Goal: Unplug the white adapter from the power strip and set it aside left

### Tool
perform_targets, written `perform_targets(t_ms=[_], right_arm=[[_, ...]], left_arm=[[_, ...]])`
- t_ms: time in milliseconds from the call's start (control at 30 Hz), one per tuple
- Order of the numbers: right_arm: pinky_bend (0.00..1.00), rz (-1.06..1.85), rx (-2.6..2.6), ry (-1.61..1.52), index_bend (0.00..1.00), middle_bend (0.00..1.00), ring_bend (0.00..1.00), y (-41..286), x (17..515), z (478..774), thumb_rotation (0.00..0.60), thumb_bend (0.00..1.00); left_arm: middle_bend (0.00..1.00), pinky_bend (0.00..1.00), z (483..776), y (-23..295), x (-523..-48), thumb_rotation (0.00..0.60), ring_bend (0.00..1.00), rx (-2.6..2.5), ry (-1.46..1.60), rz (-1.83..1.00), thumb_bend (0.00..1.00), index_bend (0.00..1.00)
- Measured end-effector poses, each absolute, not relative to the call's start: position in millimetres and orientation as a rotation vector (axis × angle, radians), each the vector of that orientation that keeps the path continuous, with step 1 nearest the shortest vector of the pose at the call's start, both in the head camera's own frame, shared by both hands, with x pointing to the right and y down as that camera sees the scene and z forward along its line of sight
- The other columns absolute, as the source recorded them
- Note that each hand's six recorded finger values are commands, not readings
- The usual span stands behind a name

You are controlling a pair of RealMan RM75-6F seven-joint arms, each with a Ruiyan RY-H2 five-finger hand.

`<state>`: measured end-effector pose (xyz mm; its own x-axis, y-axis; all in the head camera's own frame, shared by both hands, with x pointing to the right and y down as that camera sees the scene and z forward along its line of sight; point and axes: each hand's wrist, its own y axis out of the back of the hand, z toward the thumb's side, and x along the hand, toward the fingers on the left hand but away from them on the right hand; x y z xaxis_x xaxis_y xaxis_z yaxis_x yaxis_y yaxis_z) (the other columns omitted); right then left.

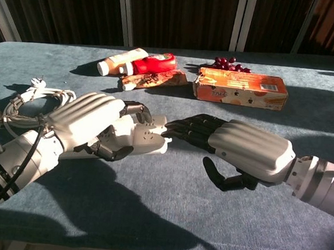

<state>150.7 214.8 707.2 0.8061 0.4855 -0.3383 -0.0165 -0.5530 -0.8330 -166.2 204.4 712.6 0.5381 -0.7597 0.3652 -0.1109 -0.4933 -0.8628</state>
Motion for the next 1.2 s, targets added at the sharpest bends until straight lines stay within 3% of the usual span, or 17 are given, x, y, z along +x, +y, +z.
perform_targets(t_ms=[467,1200], right_arm=[[0.00,0.745,-2.107,-0.252,0.08,0.15,0.00,217,112,726,0.600,0.94],[0.00,0.849,-2.076,-0.129,0.06,0.15,0.00,229,110,748,0.600,0.94]], left_arm=[[0.36,0.55,715,207,-166,0.600,0.36,-1.951,0.700,-0.976,0.46,0.31],[0.38,0.55,708,202,-166,0.600,0.36,-1.952,0.738,-0.944,0.51,0.33]])
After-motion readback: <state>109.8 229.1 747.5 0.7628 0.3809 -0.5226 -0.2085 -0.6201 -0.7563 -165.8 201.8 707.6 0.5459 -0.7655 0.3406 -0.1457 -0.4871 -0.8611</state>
